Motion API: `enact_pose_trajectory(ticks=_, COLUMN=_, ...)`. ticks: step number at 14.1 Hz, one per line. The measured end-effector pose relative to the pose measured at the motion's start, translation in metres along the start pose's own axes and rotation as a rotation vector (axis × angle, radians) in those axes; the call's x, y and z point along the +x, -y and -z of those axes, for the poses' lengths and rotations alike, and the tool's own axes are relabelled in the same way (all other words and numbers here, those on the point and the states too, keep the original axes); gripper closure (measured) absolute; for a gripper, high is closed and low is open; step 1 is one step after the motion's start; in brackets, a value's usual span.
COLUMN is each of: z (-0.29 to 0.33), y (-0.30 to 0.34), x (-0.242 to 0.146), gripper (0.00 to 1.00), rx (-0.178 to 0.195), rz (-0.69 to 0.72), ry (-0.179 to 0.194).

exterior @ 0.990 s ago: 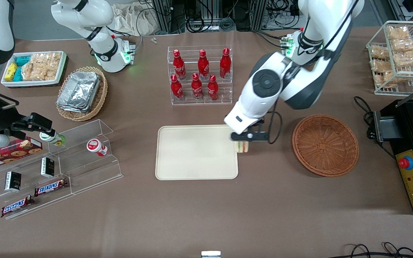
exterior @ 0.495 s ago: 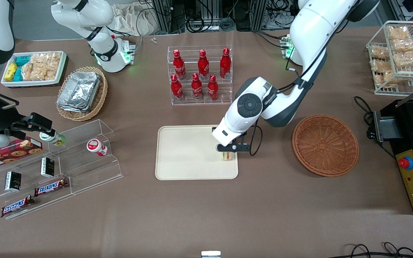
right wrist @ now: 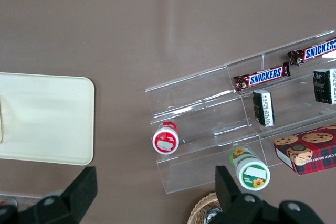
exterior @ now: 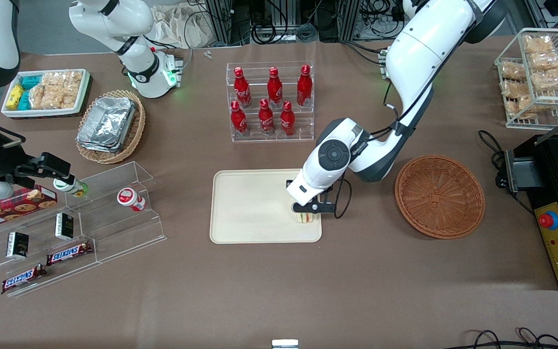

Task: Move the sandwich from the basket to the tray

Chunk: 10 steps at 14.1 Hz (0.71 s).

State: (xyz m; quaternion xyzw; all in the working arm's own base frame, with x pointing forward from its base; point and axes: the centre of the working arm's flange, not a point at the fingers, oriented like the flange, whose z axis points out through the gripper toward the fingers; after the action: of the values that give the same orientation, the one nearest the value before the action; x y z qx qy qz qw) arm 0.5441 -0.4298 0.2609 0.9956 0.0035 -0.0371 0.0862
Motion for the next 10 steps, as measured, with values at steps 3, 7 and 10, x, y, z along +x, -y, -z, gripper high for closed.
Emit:
enact_pose_trajectory(ticks=3, z=0.010, y=0.003, x=0.008, gripper=0.01, rx=-0.009, rz=0.060, ry=-0.017)
enact_pose_trajectory(ticks=7, z=0.085, y=0.042, x=0.030, gripper=0.00, rx=0.053, rz=0.113, ry=-0.013)
enact_pose_trajectory(ticks=10, z=0.177, y=0.083, x=0.032, gripper=0.00, rx=0.105, rz=0.111, ry=-0.040)
